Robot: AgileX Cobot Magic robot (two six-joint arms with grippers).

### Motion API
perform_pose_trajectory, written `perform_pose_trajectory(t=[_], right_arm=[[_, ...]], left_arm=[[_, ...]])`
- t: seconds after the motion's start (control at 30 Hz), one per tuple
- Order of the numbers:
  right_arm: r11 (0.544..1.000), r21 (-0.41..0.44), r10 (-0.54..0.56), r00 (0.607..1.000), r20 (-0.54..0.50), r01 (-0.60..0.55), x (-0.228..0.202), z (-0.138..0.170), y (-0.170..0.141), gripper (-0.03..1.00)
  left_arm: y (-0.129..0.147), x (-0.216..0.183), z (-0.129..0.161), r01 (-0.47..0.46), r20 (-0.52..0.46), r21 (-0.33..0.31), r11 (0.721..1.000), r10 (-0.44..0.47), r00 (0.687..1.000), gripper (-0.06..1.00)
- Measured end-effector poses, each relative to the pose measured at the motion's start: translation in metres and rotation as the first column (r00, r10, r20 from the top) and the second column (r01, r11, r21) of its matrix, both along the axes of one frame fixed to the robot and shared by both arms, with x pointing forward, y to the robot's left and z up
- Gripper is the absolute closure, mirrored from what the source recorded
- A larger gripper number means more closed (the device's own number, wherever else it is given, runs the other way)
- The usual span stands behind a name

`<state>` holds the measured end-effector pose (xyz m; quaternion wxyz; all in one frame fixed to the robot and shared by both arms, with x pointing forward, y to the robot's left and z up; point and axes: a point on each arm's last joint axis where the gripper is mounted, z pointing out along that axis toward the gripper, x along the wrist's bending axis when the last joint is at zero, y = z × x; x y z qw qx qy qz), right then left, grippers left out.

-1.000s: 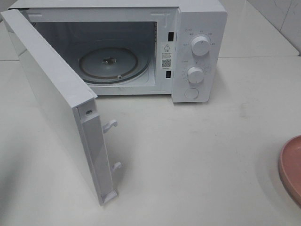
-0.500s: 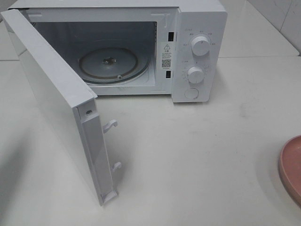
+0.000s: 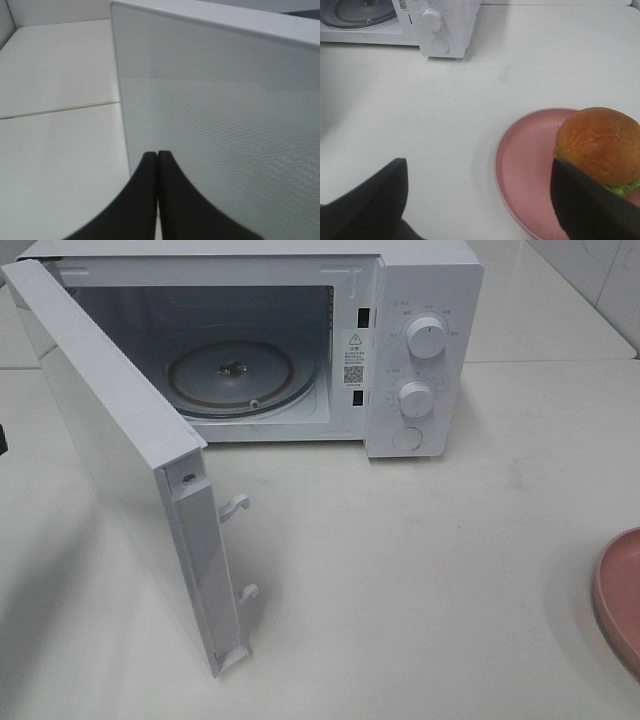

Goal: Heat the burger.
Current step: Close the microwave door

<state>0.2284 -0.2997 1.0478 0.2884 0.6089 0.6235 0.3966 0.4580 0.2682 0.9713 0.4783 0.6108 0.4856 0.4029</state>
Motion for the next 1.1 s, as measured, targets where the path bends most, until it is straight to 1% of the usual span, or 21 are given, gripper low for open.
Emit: perform_pose_trajectory(t=[0.07,0.1,0.13,0.2,0.4,0.47,0.57,0.73,0.93,1.0,1.07,1.1], right_arm=[[1.0,0.0,0.0,1.0,0.0,0.0,0.0,0.0,0.0,0.21],[1.0,0.0,0.0,1.0,0.0,0.0,0.0,0.0,0.0,0.21],[1.0,0.0,0.0,1.0,0.0,0.0,0.0,0.0,0.0,0.21],[1.0,0.0,0.0,1.0,0.0,0.0,0.0,0.0,0.0,0.21],[1.0,0.0,0.0,1.0,0.0,0.0,0.0,0.0,0.0,0.21],[1.0,0.0,0.0,1.0,0.0,0.0,0.0,0.0,0.0,0.21],[1.0,0.0,0.0,1.0,0.0,0.0,0.0,0.0,0.0,0.21],[1.0,0.0,0.0,1.0,0.0,0.0,0.0,0.0,0.0,0.21],[1.0,0.0,0.0,1.0,0.0,0.0,0.0,0.0,0.0,0.21],[1.0,0.0,0.0,1.0,0.0,0.0,0.0,0.0,0.0,0.21],[1.0,0.0,0.0,1.0,0.0,0.0,0.0,0.0,0.0,0.21],[1.0,0.0,0.0,1.0,0.0,0.0,0.0,0.0,0.0,0.21]], left_arm=[[-0.003,0.001,-0.002,0.013,0.002,-0.004,1.0,-0.013,1.0,0.94],[-0.008,0.003,-0.006,0.041,-0.004,-0.005,0.999,-0.041,0.999,0.94],[-0.008,0.003,-0.006,0.041,-0.004,-0.005,0.999,-0.041,0.999,0.94],[-0.018,0.005,-0.015,0.081,-0.026,-0.008,0.997,-0.082,0.996,0.94],[-0.033,0.006,-0.025,0.117,-0.044,-0.03,0.993,-0.119,0.992,0.94],[-0.044,0.007,-0.028,0.152,-0.053,-0.035,0.988,-0.154,0.987,0.94],[-0.048,0.01,-0.028,0.152,-0.055,-0.046,0.987,-0.155,0.986,0.94],[-0.07,0.022,-0.025,0.196,-0.034,-0.061,0.979,-0.198,0.98,0.94],[-0.086,0.032,-0.023,0.2,-0.023,-0.081,0.977,-0.202,0.979,0.94],[-0.101,0.04,-0.022,0.201,-0.011,-0.09,0.975,-0.203,0.979,0.94],[-0.105,0.043,-0.021,0.198,-0.007,-0.097,0.975,-0.2,0.98,0.94],[-0.113,0.047,-0.02,0.195,-0.009,-0.111,0.974,-0.197,0.98,0.94]])
